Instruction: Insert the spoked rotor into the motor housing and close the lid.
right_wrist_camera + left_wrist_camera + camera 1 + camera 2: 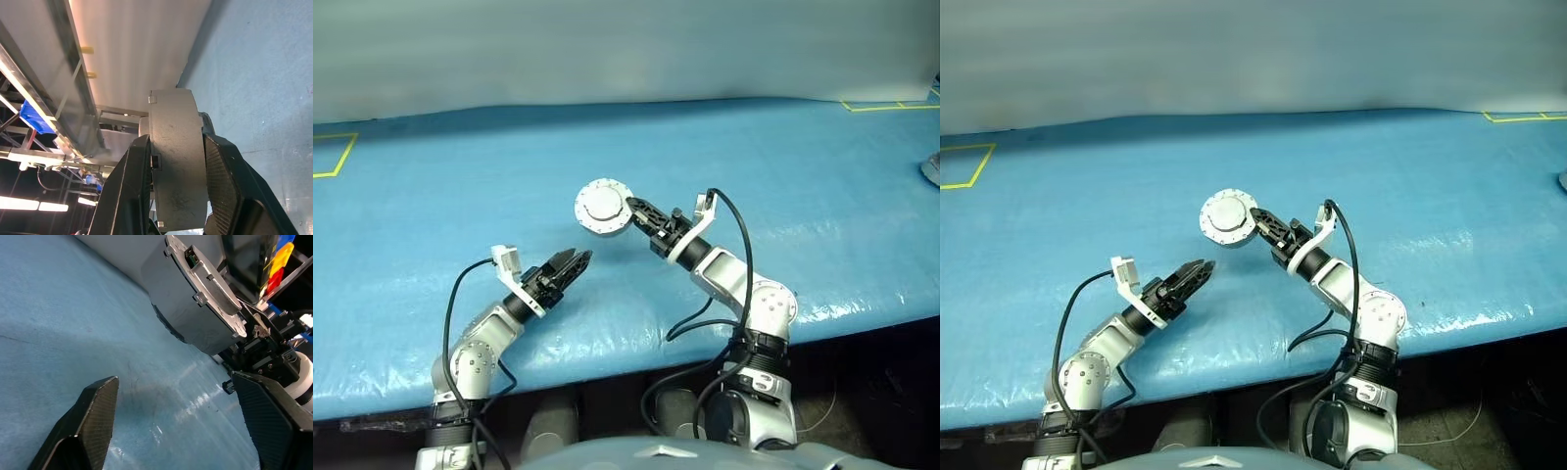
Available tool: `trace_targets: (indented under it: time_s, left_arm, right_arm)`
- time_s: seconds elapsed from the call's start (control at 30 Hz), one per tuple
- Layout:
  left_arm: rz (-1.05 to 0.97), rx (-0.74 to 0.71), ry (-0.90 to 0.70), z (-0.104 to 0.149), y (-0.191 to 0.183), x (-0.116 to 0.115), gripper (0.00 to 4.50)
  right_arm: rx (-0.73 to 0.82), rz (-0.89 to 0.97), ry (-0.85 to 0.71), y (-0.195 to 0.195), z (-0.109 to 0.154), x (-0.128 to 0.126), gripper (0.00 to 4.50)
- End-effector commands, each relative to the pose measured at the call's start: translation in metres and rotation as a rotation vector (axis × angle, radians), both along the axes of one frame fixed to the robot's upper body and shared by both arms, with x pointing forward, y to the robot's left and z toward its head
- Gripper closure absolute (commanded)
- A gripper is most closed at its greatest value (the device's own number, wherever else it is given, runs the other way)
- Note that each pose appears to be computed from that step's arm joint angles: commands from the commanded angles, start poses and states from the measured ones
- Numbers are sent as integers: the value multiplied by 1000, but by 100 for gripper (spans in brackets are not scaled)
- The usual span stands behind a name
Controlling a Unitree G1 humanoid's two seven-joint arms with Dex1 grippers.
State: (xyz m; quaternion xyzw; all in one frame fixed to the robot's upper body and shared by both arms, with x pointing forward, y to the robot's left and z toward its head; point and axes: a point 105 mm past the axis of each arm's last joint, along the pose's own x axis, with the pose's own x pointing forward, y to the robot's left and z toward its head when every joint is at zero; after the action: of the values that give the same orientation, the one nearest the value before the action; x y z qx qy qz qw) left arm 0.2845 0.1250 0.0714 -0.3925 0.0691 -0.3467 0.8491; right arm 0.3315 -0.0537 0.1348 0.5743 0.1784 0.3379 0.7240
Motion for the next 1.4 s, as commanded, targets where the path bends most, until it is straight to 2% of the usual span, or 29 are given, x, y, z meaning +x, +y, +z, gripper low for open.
trace_targets:
  time_s: [0.03,0.27,0.5,0.73,1.0,1.1,1.23,1.4]
  left_arm:
    - [-40,-188,13,20,-1,-1,6]
    - [-122,-346,47,31,-13,-2,6]
    - [-116,-387,60,33,-16,6,6]
    - [-96,-496,27,47,-18,13,6]
    - [-80,-515,20,49,-20,16,6]
    - [-60,-525,11,48,-16,17,66]
    - [-78,-511,-2,48,-16,14,191]
    - [-37,-465,56,38,-17,19,192]
  right_arm:
    - [85,30,-114,9,36,-6,329]
    - [63,93,-131,19,37,-17,329]
    - [70,119,-150,25,40,-24,329]
    - [53,169,-149,34,36,-33,329]
    - [44,192,-152,38,34,-38,329]
    - [41,183,-148,37,33,-37,329]
    - [42,168,-149,35,34,-34,329]
    - [7,154,-162,34,33,-31,329]
